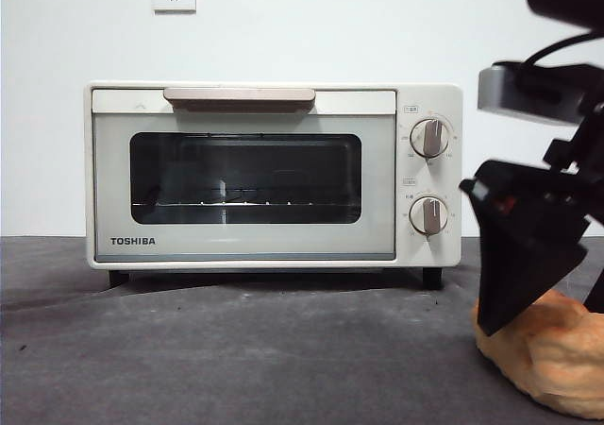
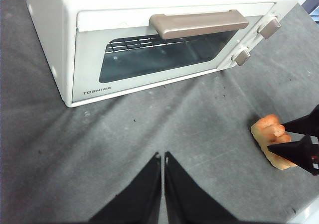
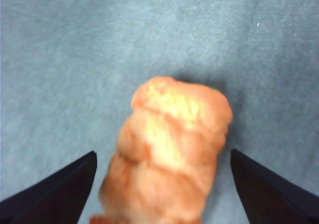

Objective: The left arm flap open the oven, the right arm pick bread and place it into oven, the left arm flap close the oven

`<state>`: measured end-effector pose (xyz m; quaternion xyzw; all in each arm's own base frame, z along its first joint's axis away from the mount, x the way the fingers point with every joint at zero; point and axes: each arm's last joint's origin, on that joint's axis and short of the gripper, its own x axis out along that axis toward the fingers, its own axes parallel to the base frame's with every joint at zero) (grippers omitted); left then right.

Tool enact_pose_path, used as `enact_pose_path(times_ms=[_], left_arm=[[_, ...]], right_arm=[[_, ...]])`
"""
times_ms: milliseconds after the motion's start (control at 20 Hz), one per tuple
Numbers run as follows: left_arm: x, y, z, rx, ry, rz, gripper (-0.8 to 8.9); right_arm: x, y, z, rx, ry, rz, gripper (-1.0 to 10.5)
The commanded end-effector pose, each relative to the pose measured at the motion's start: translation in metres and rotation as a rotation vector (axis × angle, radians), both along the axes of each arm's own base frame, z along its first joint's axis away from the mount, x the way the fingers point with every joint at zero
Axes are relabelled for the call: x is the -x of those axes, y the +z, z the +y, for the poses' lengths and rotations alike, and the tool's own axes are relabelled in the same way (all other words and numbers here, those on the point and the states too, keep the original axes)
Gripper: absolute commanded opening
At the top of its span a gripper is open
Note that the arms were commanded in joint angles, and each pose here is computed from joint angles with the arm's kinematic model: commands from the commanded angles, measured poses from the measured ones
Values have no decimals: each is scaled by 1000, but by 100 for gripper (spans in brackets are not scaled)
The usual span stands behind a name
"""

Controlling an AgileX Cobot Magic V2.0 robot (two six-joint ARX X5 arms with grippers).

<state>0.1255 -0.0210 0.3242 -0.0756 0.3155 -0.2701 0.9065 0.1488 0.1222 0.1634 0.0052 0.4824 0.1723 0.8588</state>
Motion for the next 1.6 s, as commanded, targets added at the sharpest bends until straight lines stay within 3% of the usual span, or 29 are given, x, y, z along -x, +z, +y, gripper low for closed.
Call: enact_pose_path(times_ms=[50, 200, 400, 650, 1000, 1600], left_arm=[[0, 6, 0, -4, -12, -22, 16], [0, 6, 0, -4, -12, -22, 16], [0, 6, 0, -4, -11, -25, 16], [-1, 8, -3, 7, -24, -45, 16], [-23, 21, -30, 122, -99, -151, 16], [-108, 4, -104, 21, -88, -196, 16]], right_arm=[[-2, -4, 5, -5, -1, 0, 421], [-3, -7, 5, 4, -1, 11, 291], [-3, -7, 6, 0, -1, 7, 214], [-2, 7, 5, -46, 2, -42, 211], [7, 66, -3, -138, 23, -184, 211], [27, 143, -21, -218, 59, -340, 212]])
